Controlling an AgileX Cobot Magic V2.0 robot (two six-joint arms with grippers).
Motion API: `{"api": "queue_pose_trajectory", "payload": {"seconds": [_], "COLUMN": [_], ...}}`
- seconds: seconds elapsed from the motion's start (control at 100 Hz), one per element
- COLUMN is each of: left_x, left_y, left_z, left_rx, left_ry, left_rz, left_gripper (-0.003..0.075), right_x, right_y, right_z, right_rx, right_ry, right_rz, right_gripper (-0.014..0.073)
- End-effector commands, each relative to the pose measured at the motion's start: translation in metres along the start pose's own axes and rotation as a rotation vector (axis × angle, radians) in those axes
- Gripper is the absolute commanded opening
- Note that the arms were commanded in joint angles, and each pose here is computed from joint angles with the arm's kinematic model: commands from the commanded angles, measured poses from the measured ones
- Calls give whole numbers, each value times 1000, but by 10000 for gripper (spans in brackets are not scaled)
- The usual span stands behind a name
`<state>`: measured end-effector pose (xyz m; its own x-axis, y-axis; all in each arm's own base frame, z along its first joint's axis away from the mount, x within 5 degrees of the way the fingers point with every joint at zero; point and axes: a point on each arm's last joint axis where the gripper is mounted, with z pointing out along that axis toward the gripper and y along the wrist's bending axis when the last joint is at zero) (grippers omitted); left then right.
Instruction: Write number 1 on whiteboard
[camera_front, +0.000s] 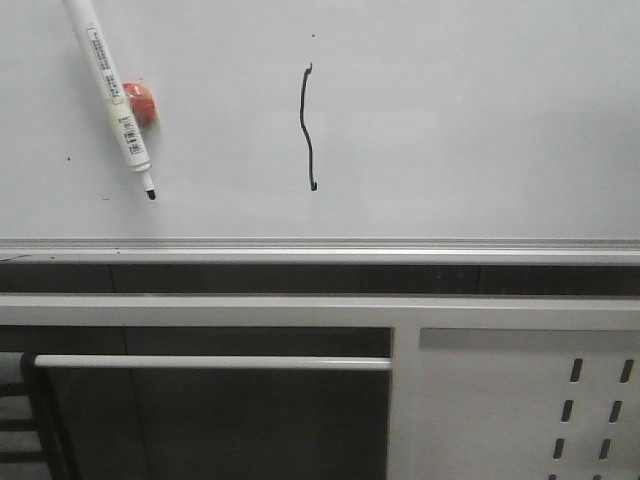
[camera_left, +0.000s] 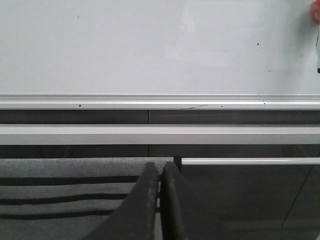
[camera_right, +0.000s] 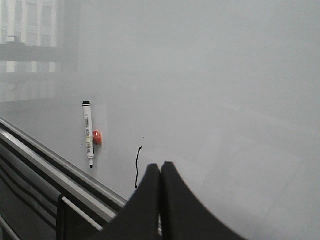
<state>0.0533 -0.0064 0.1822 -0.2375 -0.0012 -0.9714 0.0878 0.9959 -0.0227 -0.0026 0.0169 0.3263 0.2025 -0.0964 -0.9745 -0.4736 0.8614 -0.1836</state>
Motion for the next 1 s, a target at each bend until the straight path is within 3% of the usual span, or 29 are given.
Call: {"api": "queue_pose_trajectory", "payload": {"seconds": [0.0,0.52,0.74,0.9,0.99], "left_x": [1,1,1,1,1], "left_y": [0,0,0,0,0], "left_z": [0,0,0,0,0], "left_rx": [-4,-4,-4,-4,-4], "left_ry": [-58,-58,-58,-58,-58], "left_rz": [-12,-12,-12,-12,-12], "left_gripper": [-18,-18,-18,-18,-18], "right_x": [-13,-11,6,41,65], "right_y": [-3,-2,-7,-11,-14], "right_z": [-6,-6,1,13,19], "right_rx": [47,39,101,214,308], "right_ry": [-98,-82,-16,98,143], "right_rz": [-6,-5,-101,91,128], "right_gripper": [-71,-71,-71,-71,-71]}}
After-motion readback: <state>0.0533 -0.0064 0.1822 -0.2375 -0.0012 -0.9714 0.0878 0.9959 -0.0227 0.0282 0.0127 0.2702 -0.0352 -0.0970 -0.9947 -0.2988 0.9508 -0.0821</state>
